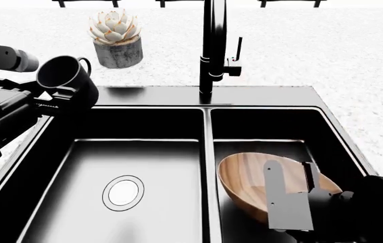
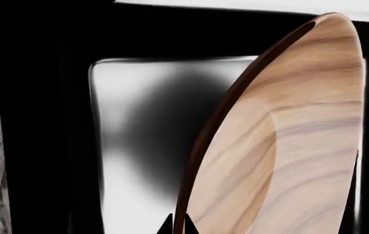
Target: Pick the cup and bowl and place them in the sink. Then turn on the water.
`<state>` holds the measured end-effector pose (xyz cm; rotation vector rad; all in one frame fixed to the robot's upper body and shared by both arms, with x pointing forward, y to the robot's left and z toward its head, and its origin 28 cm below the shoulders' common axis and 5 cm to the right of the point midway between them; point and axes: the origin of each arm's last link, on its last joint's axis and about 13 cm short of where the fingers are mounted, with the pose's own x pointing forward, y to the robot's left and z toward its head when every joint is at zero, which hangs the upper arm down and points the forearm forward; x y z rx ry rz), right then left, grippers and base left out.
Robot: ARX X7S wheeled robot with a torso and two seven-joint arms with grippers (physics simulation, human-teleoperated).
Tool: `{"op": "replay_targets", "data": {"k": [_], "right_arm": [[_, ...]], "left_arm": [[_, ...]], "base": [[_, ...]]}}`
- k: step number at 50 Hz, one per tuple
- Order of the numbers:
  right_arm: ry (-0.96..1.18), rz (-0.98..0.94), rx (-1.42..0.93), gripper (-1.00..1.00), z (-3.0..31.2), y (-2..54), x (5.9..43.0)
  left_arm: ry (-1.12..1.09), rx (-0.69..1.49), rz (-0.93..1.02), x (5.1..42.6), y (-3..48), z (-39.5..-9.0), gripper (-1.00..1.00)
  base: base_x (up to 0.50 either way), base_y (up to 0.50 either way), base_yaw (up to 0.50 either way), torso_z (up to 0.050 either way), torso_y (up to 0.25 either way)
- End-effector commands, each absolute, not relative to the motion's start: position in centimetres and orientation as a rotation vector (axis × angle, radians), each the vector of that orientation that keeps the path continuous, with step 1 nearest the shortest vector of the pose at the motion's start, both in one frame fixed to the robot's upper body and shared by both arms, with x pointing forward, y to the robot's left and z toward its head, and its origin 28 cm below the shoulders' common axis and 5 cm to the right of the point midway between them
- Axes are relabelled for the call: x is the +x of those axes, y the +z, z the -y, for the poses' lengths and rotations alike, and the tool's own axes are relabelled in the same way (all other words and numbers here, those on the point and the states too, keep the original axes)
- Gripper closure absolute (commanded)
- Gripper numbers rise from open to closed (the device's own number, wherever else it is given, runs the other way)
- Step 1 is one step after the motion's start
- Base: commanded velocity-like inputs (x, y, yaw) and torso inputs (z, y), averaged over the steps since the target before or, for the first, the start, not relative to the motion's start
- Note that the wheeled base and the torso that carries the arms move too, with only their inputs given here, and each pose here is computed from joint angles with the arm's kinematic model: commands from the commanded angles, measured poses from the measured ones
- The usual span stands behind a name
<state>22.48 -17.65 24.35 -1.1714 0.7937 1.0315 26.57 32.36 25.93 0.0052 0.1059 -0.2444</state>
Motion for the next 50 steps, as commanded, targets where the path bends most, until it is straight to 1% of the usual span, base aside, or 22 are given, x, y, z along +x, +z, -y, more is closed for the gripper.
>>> {"op": "replay_targets", "data": {"k": [1,34,35,50], "right_arm": [[1.048,-0.808,-1.161,1.00,17.6,23.4,22.6],[1.080,-0.845,-1.144,1.00,17.6,22.1,22.1],[1.077,-0.846,-1.146,-1.00,17.6,22.1,22.2],[1.074,-0.838,-1.156,-1.00,17.6,23.0,22.2]], "left_arm": [[-0.240,-0.005,-0.099,26.5,26.0,-32.3,1.00],[-0.241,-0.005,-0.101,26.5,25.9,-32.3,1.00],[-0.241,-0.005,-0.101,26.5,25.9,-32.3,1.00],[-0.241,-0.004,-0.099,26.6,26.0,-32.3,1.00]], "base": [[0.00,0.00,0.00,0.000,0.000],[0.00,0.00,0.00,0.000,0.000],[0.00,0.00,0.00,0.000,0.000],[0.00,0.00,0.00,0.000,0.000]]}}
